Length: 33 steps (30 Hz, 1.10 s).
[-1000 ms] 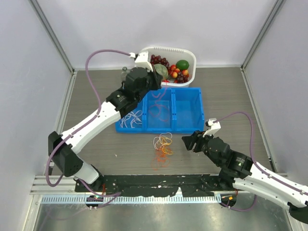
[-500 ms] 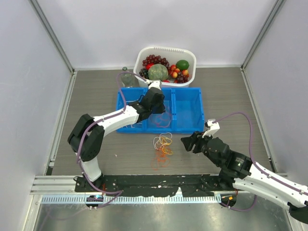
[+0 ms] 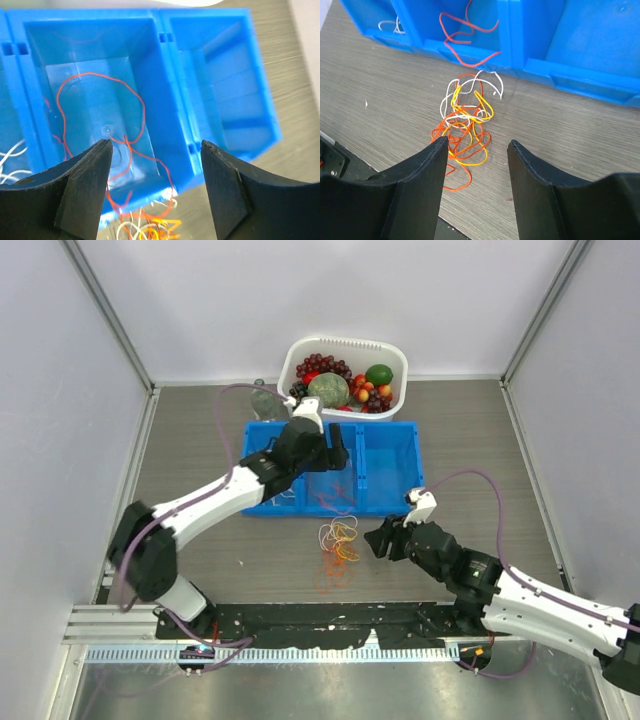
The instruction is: Untangle the cables
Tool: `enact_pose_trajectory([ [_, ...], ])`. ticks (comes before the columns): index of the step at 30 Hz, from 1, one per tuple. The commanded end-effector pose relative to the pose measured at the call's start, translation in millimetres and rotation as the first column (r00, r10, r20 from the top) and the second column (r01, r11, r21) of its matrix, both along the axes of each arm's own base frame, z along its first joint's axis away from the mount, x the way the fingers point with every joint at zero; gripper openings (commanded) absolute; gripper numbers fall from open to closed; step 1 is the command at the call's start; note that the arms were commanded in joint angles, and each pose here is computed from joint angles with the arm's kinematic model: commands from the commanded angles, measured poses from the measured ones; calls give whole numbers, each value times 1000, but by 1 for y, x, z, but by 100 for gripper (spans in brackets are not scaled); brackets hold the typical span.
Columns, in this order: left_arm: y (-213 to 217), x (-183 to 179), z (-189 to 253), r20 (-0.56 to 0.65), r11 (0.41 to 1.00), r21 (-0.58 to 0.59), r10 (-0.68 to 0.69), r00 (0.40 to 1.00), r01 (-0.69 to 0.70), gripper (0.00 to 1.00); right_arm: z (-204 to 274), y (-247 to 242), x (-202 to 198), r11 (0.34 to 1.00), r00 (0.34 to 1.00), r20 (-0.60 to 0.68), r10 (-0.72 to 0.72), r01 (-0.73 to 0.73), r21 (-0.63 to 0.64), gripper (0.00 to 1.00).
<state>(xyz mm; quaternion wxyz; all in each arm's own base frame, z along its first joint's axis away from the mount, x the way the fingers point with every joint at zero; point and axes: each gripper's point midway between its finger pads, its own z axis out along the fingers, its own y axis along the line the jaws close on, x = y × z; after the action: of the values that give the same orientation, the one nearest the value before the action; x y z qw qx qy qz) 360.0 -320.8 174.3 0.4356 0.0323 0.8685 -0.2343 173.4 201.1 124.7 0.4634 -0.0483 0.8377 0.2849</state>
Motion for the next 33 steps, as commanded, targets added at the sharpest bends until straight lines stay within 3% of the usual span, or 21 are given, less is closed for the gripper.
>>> enact_pose_trajectory([
  [1,17,-32,59,93,990,-127,-49,994,60,75,1,23,0,996,998,3,64,-64,56,56],
  [7,18,-112,35,36,913,-319,-256,966,254,65,-18,51,-5,986,985,-54,161,-158,59,56],
  [11,19,-159,4,-16,874,-377,-337,941,306,66,-38,62,-8,981,976,-102,191,-186,57,56],
  [16,10,-206,-37,-12,866,-296,-426,905,404,70,-44,73,-13,970,967,-118,225,-210,123,56],
  [21,17,-216,-71,-33,883,-171,-449,893,438,53,-46,71,-18,968,964,-137,228,-210,137,56],
  [29,35,-219,-111,-85,928,-91,-370,925,362,42,-44,60,-21,971,971,-125,205,-185,152,56],
  [33,27,-234,-124,-123,914,-76,-404,906,398,47,-43,57,-17,975,976,-114,185,-168,143,56],
])
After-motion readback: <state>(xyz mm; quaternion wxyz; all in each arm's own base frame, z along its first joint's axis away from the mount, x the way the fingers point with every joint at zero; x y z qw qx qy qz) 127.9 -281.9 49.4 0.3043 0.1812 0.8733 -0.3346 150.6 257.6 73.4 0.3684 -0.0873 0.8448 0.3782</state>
